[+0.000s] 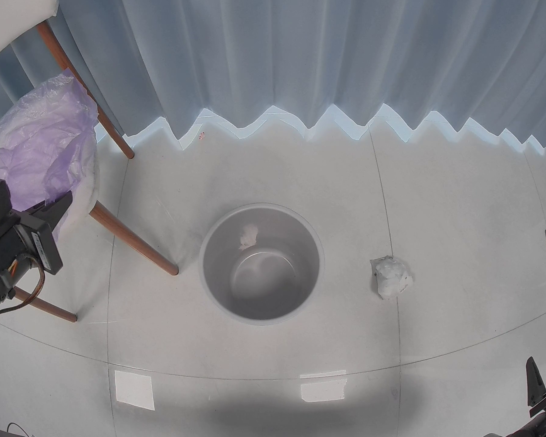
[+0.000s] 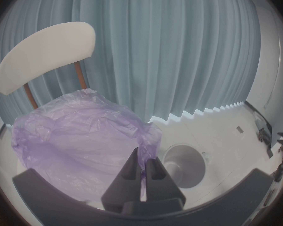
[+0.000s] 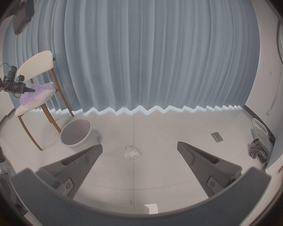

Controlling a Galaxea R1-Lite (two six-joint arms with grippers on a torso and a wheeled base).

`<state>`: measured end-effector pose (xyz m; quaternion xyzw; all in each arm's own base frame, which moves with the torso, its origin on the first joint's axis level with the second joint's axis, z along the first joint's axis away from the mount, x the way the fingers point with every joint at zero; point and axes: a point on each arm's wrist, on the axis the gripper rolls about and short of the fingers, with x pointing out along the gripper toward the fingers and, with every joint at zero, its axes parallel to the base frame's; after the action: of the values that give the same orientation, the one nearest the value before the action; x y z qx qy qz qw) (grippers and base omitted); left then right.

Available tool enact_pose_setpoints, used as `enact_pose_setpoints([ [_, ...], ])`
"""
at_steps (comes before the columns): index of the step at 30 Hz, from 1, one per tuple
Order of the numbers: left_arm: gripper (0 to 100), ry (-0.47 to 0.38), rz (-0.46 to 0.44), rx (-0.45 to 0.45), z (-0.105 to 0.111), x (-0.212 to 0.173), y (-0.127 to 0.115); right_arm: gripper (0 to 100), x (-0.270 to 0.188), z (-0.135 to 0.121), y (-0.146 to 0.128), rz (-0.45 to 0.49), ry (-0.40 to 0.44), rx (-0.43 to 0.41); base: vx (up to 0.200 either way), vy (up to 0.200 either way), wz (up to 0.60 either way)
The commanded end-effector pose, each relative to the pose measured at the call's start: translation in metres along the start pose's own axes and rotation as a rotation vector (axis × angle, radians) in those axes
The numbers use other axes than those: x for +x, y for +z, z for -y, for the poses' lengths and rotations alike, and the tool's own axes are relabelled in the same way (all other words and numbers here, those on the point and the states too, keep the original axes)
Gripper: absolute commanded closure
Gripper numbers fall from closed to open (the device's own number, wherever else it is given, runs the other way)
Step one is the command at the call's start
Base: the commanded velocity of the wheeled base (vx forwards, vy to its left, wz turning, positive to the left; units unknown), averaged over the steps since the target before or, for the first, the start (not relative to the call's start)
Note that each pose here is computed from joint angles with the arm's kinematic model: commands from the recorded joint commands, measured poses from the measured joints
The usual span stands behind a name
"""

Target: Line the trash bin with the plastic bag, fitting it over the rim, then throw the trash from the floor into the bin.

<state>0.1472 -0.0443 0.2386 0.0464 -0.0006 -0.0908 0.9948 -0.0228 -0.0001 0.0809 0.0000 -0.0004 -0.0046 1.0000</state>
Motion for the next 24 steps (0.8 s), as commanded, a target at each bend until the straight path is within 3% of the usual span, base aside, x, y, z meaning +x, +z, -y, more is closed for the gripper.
enact_pose_setpoints([
  [1, 100, -0.001, 0.059, -0.056, -0.004, -0.019, 0.005, 0, 0.0, 0.0, -0.005, -0.002, 0.0, 0.0, 0.0, 0.0, 0.0],
  [8, 100, -0.1, 0.071, -0.169, -0.001, -0.02, 0.007, 0, 0.0, 0.0, -0.005, -0.001, 0.0, 0.0, 0.0, 0.0, 0.0],
  [15, 100, -0.308, 0.113, -0.184, 0.006, -0.019, 0.021, 0, 0.0, 0.0, -0.005, -0.001, 0.0, 0.0, 0.0, 0.0, 0.0],
  [16, 100, -0.308, 0.113, -0.184, 0.006, -0.019, 0.021, 0, 0.0, 0.0, -0.005, -0.001, 0.0, 0.0, 0.0, 0.0, 0.0],
  [20, 100, -0.438, 0.158, -0.24, 0.02, -0.022, 0.04, 0, 0.0, 0.0, -0.005, -0.001, 0.0, 0.0, 0.0, 0.0, 0.0],
  [24, 100, -0.584, 0.148, -0.343, 0.038, -0.025, 0.05, 0, 0.0, 0.0, -0.005, 0.001, 0.0, 0.0, 0.0, 0.0, 0.0],
])
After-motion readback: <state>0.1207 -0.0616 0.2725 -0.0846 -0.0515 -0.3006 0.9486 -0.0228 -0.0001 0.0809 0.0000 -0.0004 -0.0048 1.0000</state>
